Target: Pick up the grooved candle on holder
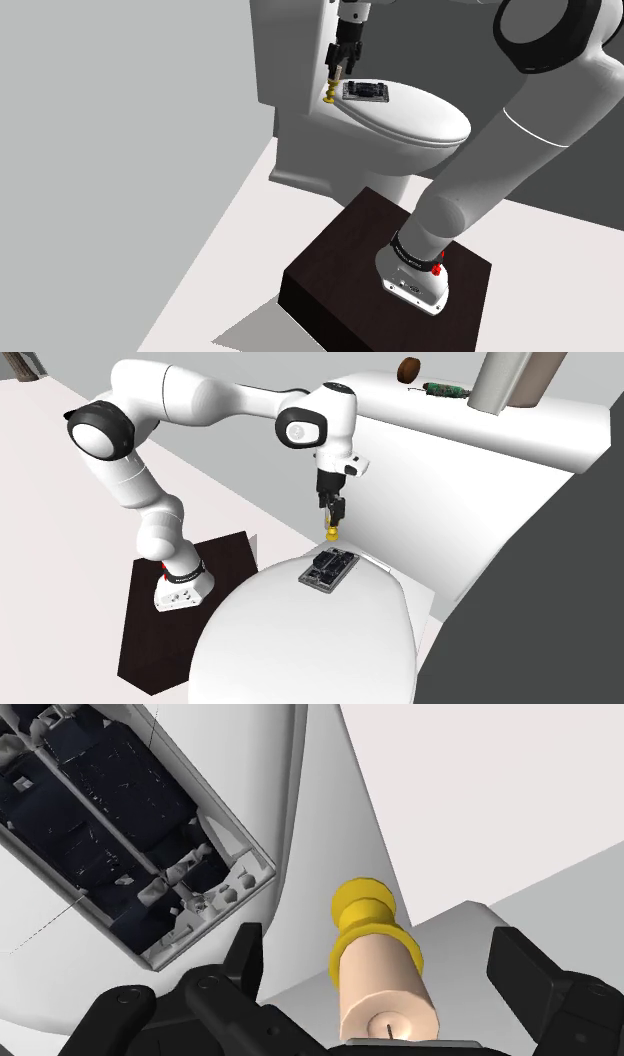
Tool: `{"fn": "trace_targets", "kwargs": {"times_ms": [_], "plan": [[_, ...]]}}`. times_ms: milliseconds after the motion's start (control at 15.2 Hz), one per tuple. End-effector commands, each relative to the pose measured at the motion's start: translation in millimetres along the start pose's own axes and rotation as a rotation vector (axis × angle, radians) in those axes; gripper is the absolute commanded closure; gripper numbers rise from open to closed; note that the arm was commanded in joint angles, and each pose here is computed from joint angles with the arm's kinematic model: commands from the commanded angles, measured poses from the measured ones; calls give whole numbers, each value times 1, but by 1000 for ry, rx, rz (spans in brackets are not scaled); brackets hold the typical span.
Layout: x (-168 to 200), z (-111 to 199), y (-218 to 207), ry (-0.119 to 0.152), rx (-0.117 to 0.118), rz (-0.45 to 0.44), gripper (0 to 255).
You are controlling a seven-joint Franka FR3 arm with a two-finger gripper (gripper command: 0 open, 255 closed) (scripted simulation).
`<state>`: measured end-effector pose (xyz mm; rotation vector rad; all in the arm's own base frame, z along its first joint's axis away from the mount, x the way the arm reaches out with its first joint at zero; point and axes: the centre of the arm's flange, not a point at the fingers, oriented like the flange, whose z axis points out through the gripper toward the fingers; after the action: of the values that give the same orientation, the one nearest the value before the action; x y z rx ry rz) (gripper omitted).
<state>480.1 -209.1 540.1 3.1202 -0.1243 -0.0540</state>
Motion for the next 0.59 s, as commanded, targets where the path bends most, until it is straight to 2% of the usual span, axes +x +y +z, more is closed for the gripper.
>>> {"fn": "trace_targets", "kwargs": {"times_ms": [0, 66, 132, 528], "plan": [[2, 12, -3, -9, 1, -5, 0], [2, 12, -3, -9, 1, -5, 0], [3, 12, -4, -9, 2, -5, 255], [4, 13, -7, -9, 2, -5, 255]]}}
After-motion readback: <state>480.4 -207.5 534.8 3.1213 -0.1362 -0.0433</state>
